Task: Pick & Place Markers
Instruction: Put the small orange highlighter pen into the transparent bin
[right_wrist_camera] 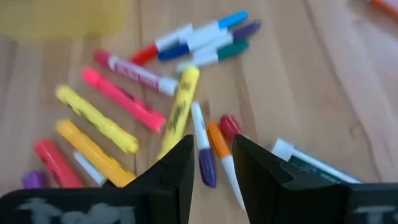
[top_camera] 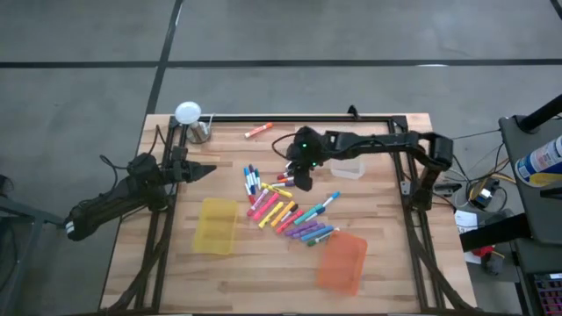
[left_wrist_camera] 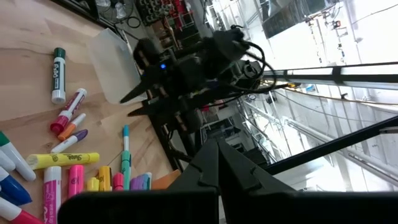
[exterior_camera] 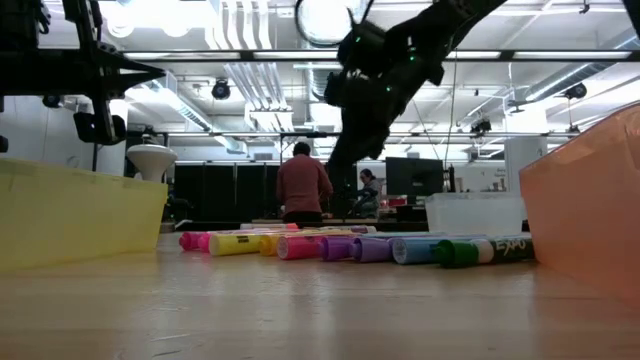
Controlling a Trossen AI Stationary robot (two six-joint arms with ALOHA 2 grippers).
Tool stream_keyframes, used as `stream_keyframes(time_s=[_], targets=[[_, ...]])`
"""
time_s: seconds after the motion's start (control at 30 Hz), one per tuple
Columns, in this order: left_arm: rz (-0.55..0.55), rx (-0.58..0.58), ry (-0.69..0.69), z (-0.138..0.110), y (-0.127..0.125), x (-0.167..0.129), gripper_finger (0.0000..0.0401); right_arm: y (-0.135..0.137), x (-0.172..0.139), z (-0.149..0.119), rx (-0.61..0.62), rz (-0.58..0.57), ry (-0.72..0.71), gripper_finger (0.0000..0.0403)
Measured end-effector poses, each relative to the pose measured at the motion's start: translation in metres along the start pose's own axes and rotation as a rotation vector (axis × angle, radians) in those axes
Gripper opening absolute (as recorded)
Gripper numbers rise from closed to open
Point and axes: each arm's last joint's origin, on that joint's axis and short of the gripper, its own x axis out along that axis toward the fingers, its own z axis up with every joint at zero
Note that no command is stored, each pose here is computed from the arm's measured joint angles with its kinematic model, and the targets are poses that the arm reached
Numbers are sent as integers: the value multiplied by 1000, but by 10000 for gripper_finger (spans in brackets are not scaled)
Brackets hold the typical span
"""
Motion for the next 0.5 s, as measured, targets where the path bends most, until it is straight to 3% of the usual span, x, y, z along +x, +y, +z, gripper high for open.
stream_keyframes(time_s=[0.2,0.5], targets=[[1,-2,1,0,0,0,0,-3,16,-1,-80,17,181,102],[4,-2,2,0,0,0,0,-12,56,-7,-121,32,305,102]])
